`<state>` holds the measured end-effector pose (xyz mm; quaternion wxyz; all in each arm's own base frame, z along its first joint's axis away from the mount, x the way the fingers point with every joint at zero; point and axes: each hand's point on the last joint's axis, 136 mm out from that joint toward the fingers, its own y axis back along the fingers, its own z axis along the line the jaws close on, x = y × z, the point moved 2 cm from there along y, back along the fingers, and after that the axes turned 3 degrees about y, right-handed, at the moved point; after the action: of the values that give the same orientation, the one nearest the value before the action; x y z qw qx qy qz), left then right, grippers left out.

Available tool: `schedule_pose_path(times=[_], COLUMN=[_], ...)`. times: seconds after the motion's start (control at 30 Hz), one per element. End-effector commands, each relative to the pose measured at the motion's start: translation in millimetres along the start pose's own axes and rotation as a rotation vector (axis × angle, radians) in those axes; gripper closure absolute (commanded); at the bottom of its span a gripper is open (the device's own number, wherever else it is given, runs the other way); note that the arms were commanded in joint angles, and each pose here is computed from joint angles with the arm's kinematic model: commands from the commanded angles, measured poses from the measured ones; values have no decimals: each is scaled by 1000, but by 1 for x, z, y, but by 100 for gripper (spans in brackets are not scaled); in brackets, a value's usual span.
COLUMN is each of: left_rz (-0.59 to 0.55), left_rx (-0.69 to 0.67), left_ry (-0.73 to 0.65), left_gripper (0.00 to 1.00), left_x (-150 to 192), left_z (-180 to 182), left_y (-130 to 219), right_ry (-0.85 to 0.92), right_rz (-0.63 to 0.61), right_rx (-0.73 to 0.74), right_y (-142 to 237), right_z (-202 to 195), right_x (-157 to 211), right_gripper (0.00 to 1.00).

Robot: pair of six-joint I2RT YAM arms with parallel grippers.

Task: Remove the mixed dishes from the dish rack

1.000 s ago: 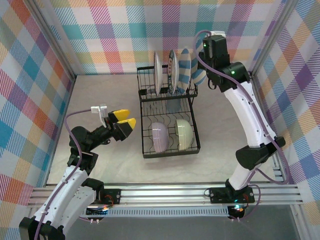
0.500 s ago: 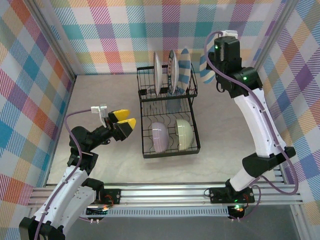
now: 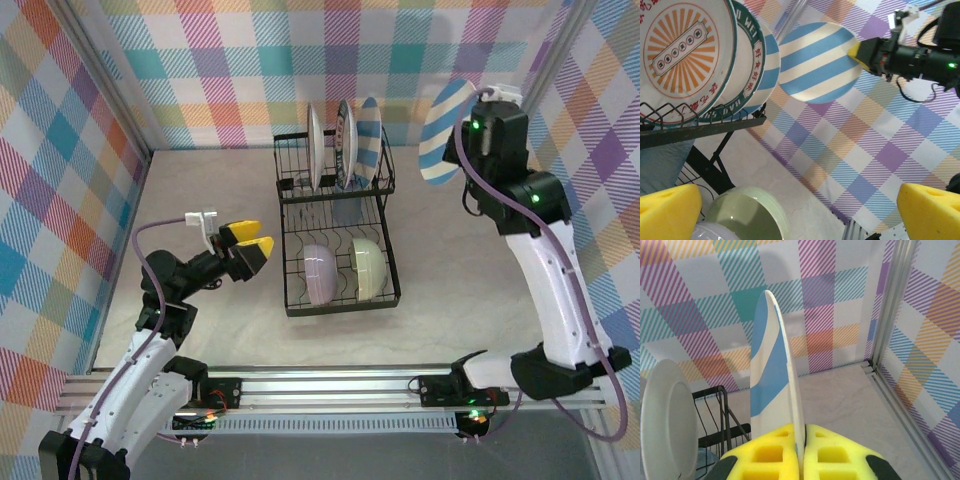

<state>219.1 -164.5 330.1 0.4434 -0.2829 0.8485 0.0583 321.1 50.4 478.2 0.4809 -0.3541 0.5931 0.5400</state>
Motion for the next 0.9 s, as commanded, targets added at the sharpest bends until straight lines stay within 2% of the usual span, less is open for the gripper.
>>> schedule_pose_path(times=[0.0, 0.47, 0.87], left_rz=[11, 74, 239], left_rx=[34, -125, -297], left_ry=[-31, 23, 229], left_gripper=[0, 0, 0], left_x=[-3, -5, 0], left_z=[-10, 11, 37], left_y=[-2, -7, -23], right_ry=[-94, -249, -334], right_rz=[-48, 39, 98], right_rx=[-27, -135, -300], right_y=[22, 80, 121], right_z=[-12, -41, -45], right_x=[-8, 48, 88], right_gripper=[100, 100, 100])
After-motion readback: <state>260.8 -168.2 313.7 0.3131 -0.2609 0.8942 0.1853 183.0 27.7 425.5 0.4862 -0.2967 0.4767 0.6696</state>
